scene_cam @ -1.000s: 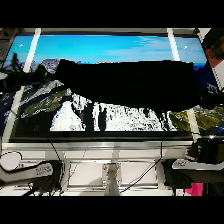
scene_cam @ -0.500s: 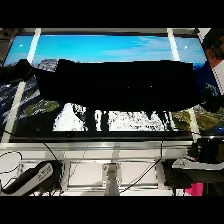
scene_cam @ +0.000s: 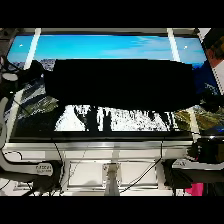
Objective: Fold the clothes and pants, and hang the long-sleeved shirts on hangers.
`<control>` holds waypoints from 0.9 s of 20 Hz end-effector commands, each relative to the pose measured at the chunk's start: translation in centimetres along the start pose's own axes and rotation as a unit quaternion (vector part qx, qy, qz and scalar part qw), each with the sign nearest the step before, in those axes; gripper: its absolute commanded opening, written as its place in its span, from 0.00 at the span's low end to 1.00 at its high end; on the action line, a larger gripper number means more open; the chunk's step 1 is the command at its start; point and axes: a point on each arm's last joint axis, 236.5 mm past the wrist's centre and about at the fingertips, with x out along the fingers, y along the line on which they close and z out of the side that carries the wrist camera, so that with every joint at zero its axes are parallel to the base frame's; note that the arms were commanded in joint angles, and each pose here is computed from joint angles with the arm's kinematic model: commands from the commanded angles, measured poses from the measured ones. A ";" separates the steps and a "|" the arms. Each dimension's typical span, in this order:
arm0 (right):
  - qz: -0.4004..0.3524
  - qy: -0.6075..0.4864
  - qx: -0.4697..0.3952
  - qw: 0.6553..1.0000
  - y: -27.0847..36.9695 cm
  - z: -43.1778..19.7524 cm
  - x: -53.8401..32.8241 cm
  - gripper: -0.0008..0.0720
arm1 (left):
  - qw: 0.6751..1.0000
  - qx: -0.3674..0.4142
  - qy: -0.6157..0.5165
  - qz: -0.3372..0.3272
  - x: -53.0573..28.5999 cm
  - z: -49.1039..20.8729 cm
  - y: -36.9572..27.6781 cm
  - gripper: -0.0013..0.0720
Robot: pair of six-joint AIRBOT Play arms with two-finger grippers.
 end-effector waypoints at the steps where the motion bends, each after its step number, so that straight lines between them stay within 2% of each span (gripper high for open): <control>1: 0.007 0.007 -0.003 1.000 0.8 -0.4 0.2 0.82 | 0.997 -0.061 -0.032 0.019 2.9 -0.4 2.4 0.75; 3: 0.008 0.009 -0.006 1.000 1.1 -0.5 0.3 0.82 | 0.999 -0.030 -0.021 0.012 2.6 -0.6 1.7 0.74; 4: 0.009 0.012 -0.006 1.000 1.1 -0.7 0.3 0.82 | 1.000 -0.010 -0.012 0.007 2.2 -0.6 1.4 0.64; 5: 0.009 0.015 -0.007 1.000 1.1 -0.8 0.3 0.82 | 1.000 0.006 0.008 -0.002 1.6 -1.0 1.0 0.28; 6: 0.009 0.019 -0.012 1.000 1.1 -1.0 0.3 0.72 | 0.999 0.024 0.033 -0.012 1.0 -1.6 0.7 0.04; 7: 0.008 0.023 -0.013 1.000 1.1 -1.2 0.3 0.44 | 0.997 0.039 0.057 -0.021 0.3 -2.1 0.6 0.02; 8: 0.005 0.028 -0.015 0.999 0.9 -1.4 0.3 0.09 | 0.995 0.052 0.082 -0.027 -0.4 -2.7 0.7 0.02; 9: 0.002 0.035 -0.022 0.999 0.8 -1.8 0.2 0.04 | 0.992 0.063 0.109 -0.028 -1.2 -3.4 1.0 0.02; 12: 0.013 0.064 -0.065 0.996 0.8 -3.3 -0.1 0.03 | 0.979 0.102 0.176 -0.002 -3.7 -5.3 3.4 0.02; 14: 0.024 0.074 -0.047 0.996 -0.2 -5.0 -0.6 0.03 | 0.969 0.112 0.214 0.042 -5.9 -7.2 6.9 0.02; 15: 0.039 0.068 -0.039 0.996 -0.4 -5.9 -1.0 0.03 | 0.967 0.103 0.227 0.058 -7.1 -8.4 8.6 0.02; 18: 0.074 -0.001 0.038 0.997 -1.1 -5.6 -1.7 0.04 | 0.971 -0.009 0.235 0.049 -9.2 -11.7 10.4 0.02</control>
